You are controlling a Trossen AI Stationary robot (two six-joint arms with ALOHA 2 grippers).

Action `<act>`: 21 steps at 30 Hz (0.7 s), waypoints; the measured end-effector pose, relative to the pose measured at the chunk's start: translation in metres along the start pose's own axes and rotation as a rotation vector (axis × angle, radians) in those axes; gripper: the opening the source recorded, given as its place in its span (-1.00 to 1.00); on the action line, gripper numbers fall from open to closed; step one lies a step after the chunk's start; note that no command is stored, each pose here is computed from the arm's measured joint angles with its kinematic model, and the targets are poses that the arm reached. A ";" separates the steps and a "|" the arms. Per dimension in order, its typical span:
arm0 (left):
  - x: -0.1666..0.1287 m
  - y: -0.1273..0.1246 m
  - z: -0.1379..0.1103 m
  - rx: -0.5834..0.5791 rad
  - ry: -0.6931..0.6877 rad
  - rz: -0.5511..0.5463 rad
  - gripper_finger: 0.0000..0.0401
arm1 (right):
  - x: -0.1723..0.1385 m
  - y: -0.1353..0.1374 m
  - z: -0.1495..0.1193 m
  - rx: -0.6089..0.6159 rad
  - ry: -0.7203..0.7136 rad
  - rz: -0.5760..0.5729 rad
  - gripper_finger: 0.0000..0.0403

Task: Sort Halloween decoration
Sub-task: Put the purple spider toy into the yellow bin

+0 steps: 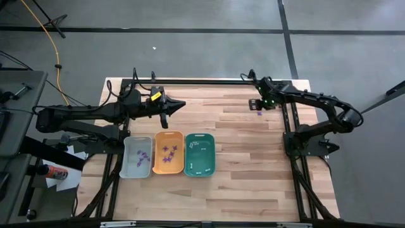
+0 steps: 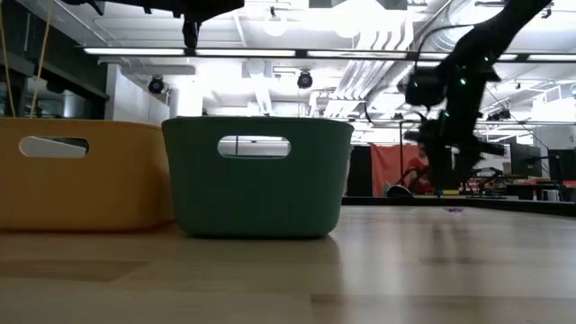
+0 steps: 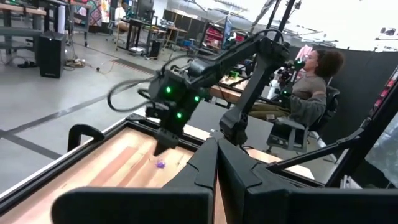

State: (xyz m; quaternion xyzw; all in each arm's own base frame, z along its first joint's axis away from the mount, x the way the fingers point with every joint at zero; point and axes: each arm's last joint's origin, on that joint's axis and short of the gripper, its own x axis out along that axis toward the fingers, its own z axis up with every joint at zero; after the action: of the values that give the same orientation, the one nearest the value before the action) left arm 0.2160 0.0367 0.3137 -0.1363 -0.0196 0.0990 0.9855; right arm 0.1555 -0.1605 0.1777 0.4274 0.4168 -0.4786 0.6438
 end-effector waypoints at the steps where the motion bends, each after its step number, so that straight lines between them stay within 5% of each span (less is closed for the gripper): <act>1: 0.000 0.000 0.000 0.007 0.000 0.000 -1.00 | 0.004 -0.004 -0.004 0.020 0.014 -0.019 -0.17; 13: 0.000 0.002 0.001 0.016 -0.004 0.016 -1.00 | 0.036 -0.023 -0.030 0.188 0.002 -0.003 -0.41; 21: 0.000 0.002 0.001 0.016 -0.004 0.016 -1.00 | 0.038 -0.024 -0.032 0.142 0.003 0.003 -0.78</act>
State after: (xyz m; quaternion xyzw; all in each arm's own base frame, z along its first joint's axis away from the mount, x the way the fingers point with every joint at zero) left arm 0.2156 0.0387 0.3137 -0.1281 -0.0197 0.1070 0.9858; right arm 0.1355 -0.1441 0.1291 0.4735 0.3821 -0.5052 0.6120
